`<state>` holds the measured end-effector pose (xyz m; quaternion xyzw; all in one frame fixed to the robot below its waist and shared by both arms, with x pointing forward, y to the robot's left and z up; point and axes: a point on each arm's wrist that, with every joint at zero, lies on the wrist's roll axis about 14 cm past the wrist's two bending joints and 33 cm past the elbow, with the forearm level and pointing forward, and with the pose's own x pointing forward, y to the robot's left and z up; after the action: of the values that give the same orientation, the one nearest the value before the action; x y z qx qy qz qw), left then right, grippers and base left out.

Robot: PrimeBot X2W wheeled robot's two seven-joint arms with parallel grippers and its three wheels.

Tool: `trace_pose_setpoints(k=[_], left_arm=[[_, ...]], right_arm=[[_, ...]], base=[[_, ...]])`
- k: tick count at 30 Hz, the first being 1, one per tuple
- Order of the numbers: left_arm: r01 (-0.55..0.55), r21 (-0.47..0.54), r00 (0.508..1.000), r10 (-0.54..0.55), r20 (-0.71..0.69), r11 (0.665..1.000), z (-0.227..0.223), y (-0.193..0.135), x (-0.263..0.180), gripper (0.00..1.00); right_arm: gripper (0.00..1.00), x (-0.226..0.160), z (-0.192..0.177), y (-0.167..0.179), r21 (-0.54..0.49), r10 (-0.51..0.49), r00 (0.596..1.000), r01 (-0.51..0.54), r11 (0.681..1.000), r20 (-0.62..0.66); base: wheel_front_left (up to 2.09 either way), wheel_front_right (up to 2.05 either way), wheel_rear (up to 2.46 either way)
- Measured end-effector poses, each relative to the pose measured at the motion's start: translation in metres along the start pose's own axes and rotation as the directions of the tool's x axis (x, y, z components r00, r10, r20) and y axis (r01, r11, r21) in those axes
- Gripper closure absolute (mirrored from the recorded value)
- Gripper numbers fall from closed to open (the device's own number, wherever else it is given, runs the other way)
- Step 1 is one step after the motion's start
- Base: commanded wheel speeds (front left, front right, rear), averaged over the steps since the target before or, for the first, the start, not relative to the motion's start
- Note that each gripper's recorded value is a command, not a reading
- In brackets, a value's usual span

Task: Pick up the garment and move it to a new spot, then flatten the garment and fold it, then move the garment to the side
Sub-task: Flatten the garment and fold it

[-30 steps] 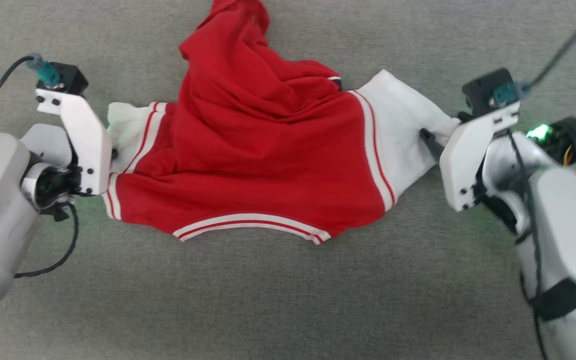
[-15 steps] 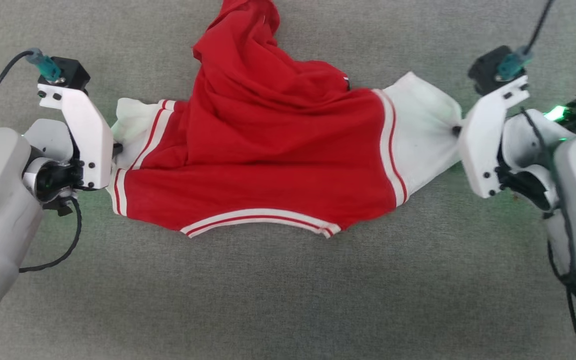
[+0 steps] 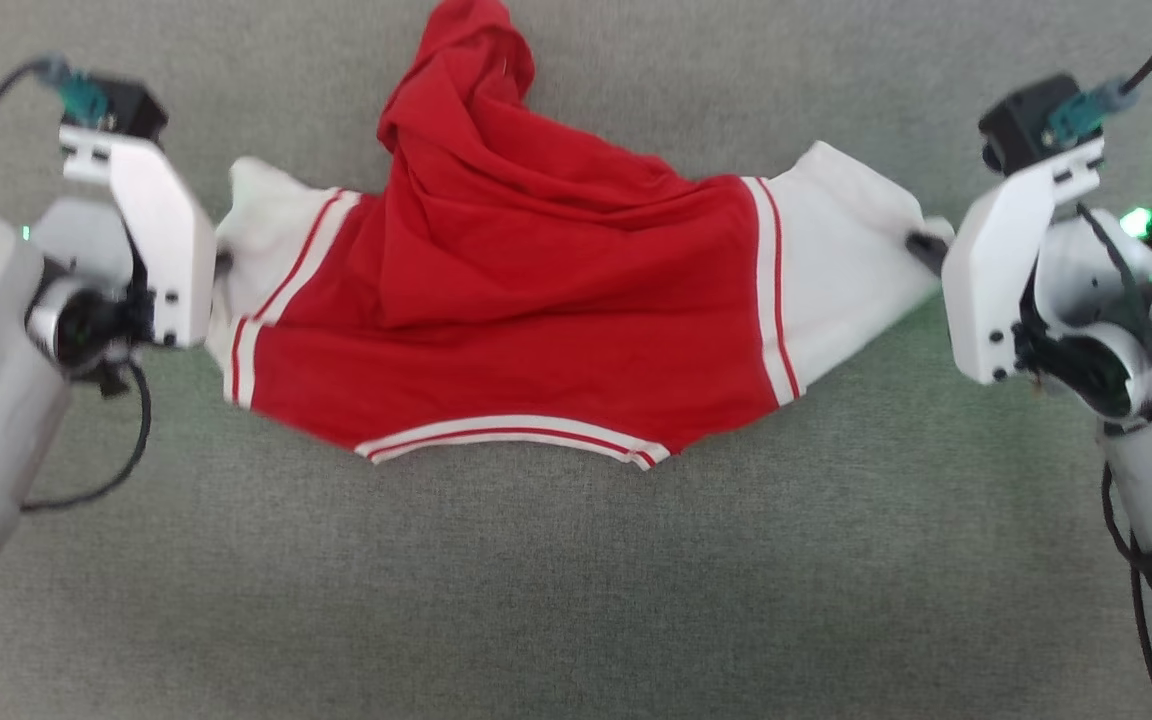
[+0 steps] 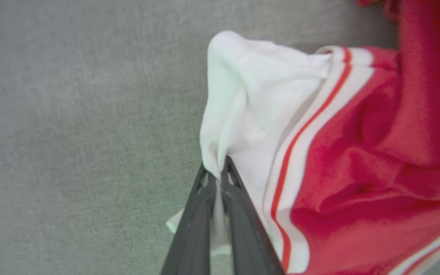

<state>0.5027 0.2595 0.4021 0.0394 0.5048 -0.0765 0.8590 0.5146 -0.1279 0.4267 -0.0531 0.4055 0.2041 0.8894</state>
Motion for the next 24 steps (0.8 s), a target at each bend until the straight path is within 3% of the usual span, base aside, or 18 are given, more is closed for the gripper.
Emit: trace_pose_setpoints(k=[9, 14, 17, 21, 24], left_arm=[[-0.025, 0.071, 0.983, 0.012, 0.181, 0.997, 0.071, -0.011, -0.065, 1.00], [-0.058, 0.072, 0.958, 0.035, 0.284, 0.996, 0.105, -0.014, -0.108, 1.00], [-0.061, 0.069, 0.931, 0.031, 0.364, 0.996, 0.126, -0.020, -0.135, 1.00], [-0.068, 0.068, 0.878, 0.027, 0.478, 0.995, 0.155, -0.026, -0.173, 1.00], [-0.065, 0.068, 0.838, 0.018, 0.546, 0.996, 0.171, -0.032, -0.195, 1.00]], right_arm=[[1.00, -0.055, 0.083, 0.021, -0.007, 0.036, 0.964, -0.036, 0.999, 0.262], [1.00, -0.097, 0.130, 0.023, -0.012, 0.012, 0.908, -0.008, 1.000, 0.419], [1.00, -0.124, 0.158, 0.020, 0.005, -0.020, 0.849, 0.021, 1.000, 0.528], [1.00, -0.166, 0.201, 0.017, 0.034, -0.066, 0.724, 0.059, 0.998, 0.687], [1.00, -0.188, 0.221, 0.022, 0.052, -0.082, 0.655, 0.066, 0.996, 0.751]], base=[[0.00, 0.00, 0.00], [0.00, 0.00, 0.00], [0.00, 0.00, 0.00], [0.00, 0.00, 0.00], [0.00, 0.00, 0.00]])
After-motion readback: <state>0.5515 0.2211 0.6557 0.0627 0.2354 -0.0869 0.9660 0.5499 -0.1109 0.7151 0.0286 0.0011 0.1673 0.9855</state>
